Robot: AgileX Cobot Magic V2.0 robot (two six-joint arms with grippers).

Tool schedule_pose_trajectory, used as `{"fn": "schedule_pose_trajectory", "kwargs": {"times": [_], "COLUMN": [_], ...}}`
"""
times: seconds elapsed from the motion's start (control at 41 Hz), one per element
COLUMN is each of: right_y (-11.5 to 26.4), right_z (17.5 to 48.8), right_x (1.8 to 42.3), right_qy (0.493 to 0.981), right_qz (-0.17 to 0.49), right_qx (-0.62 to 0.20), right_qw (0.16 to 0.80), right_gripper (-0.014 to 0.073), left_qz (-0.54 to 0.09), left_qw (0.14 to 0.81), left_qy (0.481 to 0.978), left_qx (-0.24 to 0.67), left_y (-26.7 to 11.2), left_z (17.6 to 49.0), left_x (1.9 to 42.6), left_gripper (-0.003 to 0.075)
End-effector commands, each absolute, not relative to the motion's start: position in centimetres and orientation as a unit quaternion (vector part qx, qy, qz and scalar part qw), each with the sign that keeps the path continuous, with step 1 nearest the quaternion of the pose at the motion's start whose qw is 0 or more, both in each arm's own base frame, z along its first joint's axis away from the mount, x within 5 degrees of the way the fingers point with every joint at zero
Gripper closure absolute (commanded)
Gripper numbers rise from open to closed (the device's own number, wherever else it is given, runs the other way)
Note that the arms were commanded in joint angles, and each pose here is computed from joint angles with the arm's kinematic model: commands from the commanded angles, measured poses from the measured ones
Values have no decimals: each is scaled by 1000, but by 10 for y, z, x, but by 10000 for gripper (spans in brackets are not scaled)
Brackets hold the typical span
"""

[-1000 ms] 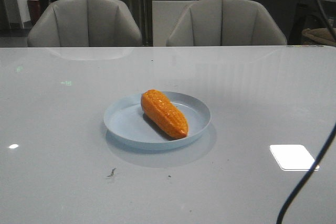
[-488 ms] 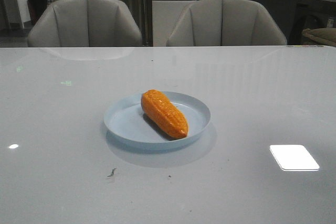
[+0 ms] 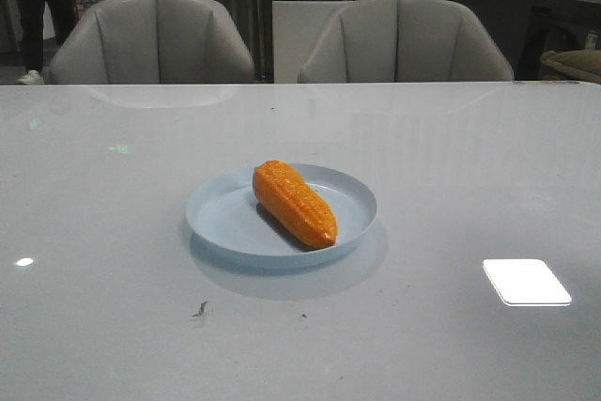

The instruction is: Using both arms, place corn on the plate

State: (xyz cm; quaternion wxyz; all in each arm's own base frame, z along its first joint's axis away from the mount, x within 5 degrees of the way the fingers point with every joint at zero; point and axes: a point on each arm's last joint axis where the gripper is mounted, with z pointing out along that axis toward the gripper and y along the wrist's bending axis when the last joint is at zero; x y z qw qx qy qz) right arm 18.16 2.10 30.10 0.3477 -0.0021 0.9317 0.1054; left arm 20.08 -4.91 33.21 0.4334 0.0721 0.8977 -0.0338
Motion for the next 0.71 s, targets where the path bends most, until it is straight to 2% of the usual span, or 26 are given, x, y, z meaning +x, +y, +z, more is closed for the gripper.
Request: {"fn": "schedule_pose_trajectory", "kwargs": {"times": [0.0, 0.415, 0.537, 0.683], "right_y": [19, 19, 19, 19], "right_z": [316, 316, 316, 316], "right_x": [185, 185, 185, 185], "right_qy": [913, 913, 913, 913], "right_qz": [105, 105, 105, 105], "right_qx": [3, 3, 3, 3], "right_qw": [394, 394, 394, 394], "right_gripper": [31, 31, 31, 31], "left_qz": [-51, -44, -62, -113], "left_qw": [486, 488, 511, 565], "left_qy": [870, 868, 854, 817], "left_qx": [68, 74, 70, 26], "left_y": [-51, -50, -48, -39], "left_z": [351, 347, 331, 293], "left_x": [204, 202, 188, 165], "left_gripper": [630, 631, 631, 631]}}
